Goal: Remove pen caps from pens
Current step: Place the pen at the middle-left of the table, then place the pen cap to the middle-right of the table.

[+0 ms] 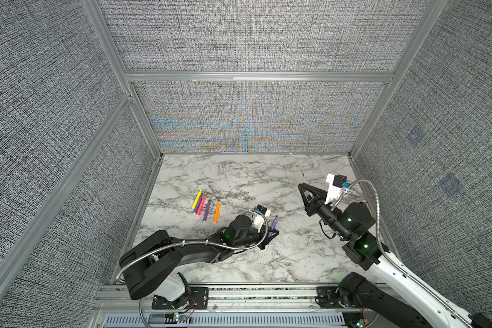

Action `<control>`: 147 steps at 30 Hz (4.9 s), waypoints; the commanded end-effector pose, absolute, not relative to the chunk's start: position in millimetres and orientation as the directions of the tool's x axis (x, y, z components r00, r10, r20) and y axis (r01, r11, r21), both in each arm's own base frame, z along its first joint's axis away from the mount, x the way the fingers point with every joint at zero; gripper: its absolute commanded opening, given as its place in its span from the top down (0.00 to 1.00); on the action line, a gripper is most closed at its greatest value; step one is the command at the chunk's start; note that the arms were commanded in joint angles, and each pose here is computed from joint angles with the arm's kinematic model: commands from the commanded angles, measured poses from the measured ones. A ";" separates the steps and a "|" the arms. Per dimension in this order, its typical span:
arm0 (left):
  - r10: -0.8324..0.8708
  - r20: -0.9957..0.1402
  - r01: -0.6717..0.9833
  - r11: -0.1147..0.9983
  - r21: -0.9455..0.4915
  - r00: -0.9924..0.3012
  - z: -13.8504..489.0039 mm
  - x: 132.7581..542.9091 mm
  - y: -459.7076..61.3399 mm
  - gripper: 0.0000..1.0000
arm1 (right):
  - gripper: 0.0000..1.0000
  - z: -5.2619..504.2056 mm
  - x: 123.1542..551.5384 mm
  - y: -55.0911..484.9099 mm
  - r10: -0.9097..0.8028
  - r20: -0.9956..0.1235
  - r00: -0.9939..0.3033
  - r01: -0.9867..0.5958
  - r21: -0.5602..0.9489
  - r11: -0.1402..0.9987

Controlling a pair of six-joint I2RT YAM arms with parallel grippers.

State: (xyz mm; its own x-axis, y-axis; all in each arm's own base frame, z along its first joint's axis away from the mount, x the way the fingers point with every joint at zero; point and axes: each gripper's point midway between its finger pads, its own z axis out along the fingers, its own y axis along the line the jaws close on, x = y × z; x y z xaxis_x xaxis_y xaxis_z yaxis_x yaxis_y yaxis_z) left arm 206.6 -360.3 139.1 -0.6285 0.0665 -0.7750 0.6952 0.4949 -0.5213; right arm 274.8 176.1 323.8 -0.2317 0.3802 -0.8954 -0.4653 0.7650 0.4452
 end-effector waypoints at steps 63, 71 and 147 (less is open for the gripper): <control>0.139 -0.335 0.061 0.971 0.231 -0.932 37.8 359.3 -87.6 0.91 | 1.00 222.5 228.7 104.1 0.182 -0.933 -0.309 -0.264 0.268 0.927; 0.140 -0.337 0.063 0.971 0.229 -0.931 38.0 359.2 -87.4 0.90 | 1.00 224.3 228.0 103.1 0.183 -0.934 -0.305 -0.263 0.268 0.927; 0.189 -0.701 0.309 0.950 -0.046 -0.688 166.4 290.8 -165.6 0.60 | 1.00 15.3 402.6 -13.8 -0.050 -0.388 -0.920 0.058 -0.262 0.963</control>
State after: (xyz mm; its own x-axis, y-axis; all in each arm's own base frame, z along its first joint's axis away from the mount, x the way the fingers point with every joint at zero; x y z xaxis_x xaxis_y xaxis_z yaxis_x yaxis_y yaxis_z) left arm 289.0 -167.4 161.9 -0.6958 0.1926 -0.6920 0.3197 0.9457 -0.0583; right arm 401.5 -11.3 16.9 -0.9177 -0.0415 -0.3951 0.0617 0.9676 -0.2450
